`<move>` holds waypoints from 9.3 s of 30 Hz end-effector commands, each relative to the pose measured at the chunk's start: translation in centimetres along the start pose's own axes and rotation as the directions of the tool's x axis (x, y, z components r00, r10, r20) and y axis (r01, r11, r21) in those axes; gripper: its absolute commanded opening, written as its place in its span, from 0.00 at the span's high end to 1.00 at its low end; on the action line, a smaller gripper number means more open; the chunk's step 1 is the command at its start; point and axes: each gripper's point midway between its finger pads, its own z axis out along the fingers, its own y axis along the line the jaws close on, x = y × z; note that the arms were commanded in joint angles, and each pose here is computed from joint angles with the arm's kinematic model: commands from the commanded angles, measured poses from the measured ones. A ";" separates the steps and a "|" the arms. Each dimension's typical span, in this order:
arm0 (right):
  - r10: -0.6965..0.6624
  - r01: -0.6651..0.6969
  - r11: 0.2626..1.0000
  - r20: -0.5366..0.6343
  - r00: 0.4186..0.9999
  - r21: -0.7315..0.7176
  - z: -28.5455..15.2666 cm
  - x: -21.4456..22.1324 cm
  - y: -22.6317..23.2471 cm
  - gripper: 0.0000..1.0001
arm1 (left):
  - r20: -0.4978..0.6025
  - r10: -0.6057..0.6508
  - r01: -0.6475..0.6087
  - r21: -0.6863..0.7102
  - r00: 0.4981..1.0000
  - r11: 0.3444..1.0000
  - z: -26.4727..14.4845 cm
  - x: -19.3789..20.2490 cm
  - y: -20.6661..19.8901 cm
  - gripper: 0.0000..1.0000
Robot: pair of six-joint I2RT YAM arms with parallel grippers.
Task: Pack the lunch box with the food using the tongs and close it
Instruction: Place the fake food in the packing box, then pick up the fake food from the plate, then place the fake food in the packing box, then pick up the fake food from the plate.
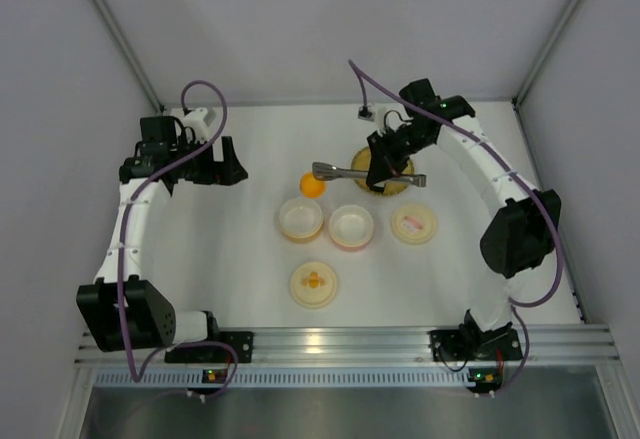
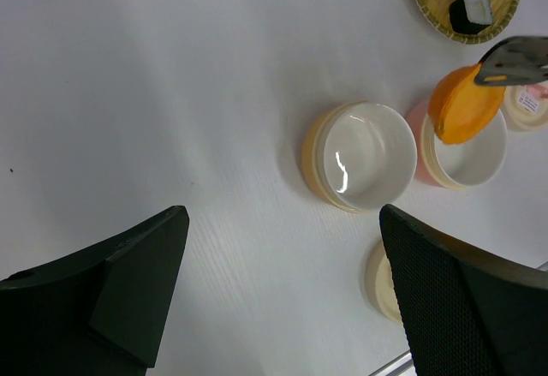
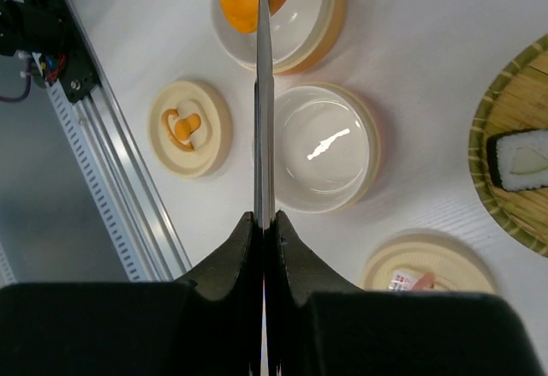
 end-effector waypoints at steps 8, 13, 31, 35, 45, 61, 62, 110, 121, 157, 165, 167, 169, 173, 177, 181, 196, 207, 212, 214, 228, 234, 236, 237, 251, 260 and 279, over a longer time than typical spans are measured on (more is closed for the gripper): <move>-0.154 0.151 0.988 -0.132 0.979 -0.036 3.8 1.2 3.0 1.00 | 0.042 0.025 -0.026 0.026 0.999 0.999 -0.6 -1.7 -0.7 0.02; -0.164 0.162 0.986 -0.166 0.972 -0.025 5.5 1.7 2.4 1.00 | 0.041 0.020 -0.021 0.029 0.999 0.999 -0.3 -1.6 -0.6 0.02; -0.182 0.176 0.983 -0.198 0.963 -0.045 9.6 1.8 1.9 1.00 | 0.019 0.016 -0.016 0.030 1.000 0.999 0.6 -0.5 -0.1 0.02; -0.180 0.175 0.984 -0.209 0.961 -0.040 10.1 2.0 1.7 1.00 | 0.016 0.015 -0.016 0.028 1.000 0.999 0.8 -0.4 0.1 0.02; -0.182 0.178 0.983 -0.234 0.955 -0.035 11.3 2.3 1.2 0.85 | 0.011 0.022 -0.022 0.029 1.000 0.999 0.9 -0.3 0.1 0.02; -0.208 0.213 0.977 -0.185 0.961 0.008 9.3 -0.5 2.1 0.59 | 0.020 0.035 -0.035 0.029 0.999 0.999 0.0 -0.7 -0.3 0.02; -0.212 0.218 0.976 -0.178 0.961 0.015 9.0 -0.8 2.2 0.59 | 0.021 0.037 -0.037 0.027 0.999 0.999 -0.1 -0.7 -0.4 0.02; 0.234 -0.205 0.781 0.028 0.972 0.590 -3.6 1.8 -14.6 0.47 | 0.009 0.043 -0.043 0.037 0.999 0.998 0.4 -0.1 -0.2 0.02; 0.232 -0.194 0.781 0.012 0.973 0.594 -1.8 1.0 -15.7 0.47 | 0.001 0.038 -0.038 0.039 0.999 0.999 0.9 0.2 0.0 0.02; 0.182 -0.152 0.782 0.012 0.983 0.604 -3.3 -0.2 -13.5 0.81 | 0.009 0.044 -0.045 0.028 0.999 0.999 0.8 -0.1 0.2 0.02; 0.023 -0.088 0.806 0.117 0.993 0.585 -7.6 -3.8 -9.3 0.86 | 0.009 0.044 -0.044 0.034 0.999 0.998 0.2 0.0 -0.3 0.02; -0.008 -0.064 0.839 0.130 0.992 0.541 -8.0 -4.4 -7.5 0.86 | 0.007 0.048 -0.048 0.028 0.999 0.998 0.0 0.1 -0.3 0.02; -0.033 -0.029 0.876 0.120 0.992 0.481 -7.6 -4.3 -5.5 0.86 | 0.013 0.050 -0.050 0.024 0.999 0.998 -0.2 -0.1 -0.4 0.02; -0.119 0.077 0.910 0.078 0.990 0.408 -7.0 -3.3 -1.4 0.87 | 0.014 0.046 -0.046 0.026 0.999 0.999 -0.5 -0.2 -0.5 0.02; -0.182 0.178 0.928 -0.021 0.983 0.326 -4.3 -0.5 1.6 0.87 | 0.013 0.045 -0.046 0.031 0.999 0.998 -0.6 -0.3 -0.7 0.02; -0.199 0.220 0.933 -0.102 0.975 0.284 -2.8 2.3 2.6 0.87 | 0.014 0.044 -0.045 0.031 0.999 0.999 -0.8 -0.3 -0.8 0.02; -0.219 0.270 0.930 -0.214 0.952 0.249 -1.1 7.8 2.8 0.88 | 0.014 0.046 -0.046 0.028 0.999 0.999 -1.0 -0.3 -0.8 0.02; -0.209 0.275 0.925 -0.253 0.945 0.264 0.2 9.3 1.2 0.86 | 0.012 0.048 -0.049 0.022 0.999 0.999 -0.9 -0.1 -0.7 0.02; -0.195 0.270 0.923 -0.270 0.943 0.274 0.7 9.7 0.6 0.83 | 0.012 0.048 -0.049 0.022 0.999 0.999 -0.9 -0.2 -0.7 0.02; -0.193 0.269 0.922 -0.274 0.942 0.277 0.8 9.8 0.4 0.81 | 0.012 0.048 -0.049 0.022 0.999 0.999 -0.9 -0.3 -0.6 0.02; -0.180 0.261 0.929 -0.298 0.938 0.261 1.9 10.2 -0.2 0.73 | 0.006 0.049 -0.049 0.022 0.999 0.999 -0.5 -0.2 -0.4 0.02; -0.173 0.255 0.934 -0.307 0.936 0.250 2.3 10.4 -0.2 0.63 | 0.005 0.051 -0.051 0.019 0.999 0.999 -0.3 -0.3 -0.2 0.02; -0.173 0.257 0.933 -0.311 0.935 0.253 2.2 10.4 -0.3 0.57 | 0.005 0.049 -0.049 0.019 0.999 0.999 -0.3 -0.3 -0.2 0.02; -0.176 0.260 0.932 -0.309 0.934 0.254 2.1 10.3 -0.3 0.55 | 0.005 0.046 -0.046 0.015 0.999 0.999 -0.3 -0.3 -0.1 0.02; -0.226 0.281 0.915 -0.210 0.951 0.288 -0.8 6.2 1.7 0.49 | 0.016 0.048 -0.048 0.024 0.999 0.999 -0.6 -0.7 -0.5 0.02; -0.293 0.310 0.844 -0.108 0.950 0.437 -5.3 2.6 1.5 0.52 | 0.023 0.055 -0.055 0.028 0.998 0.998 -0.9 -0.8 -0.8 0.02; -0.151 0.190 0.920 -0.137 0.979 0.343 -7.2 7.4 -9.4 0.53 | 0.026 0.099 -0.101 0.061 0.995 0.993 -0.3 -1.5 -0.8 0.02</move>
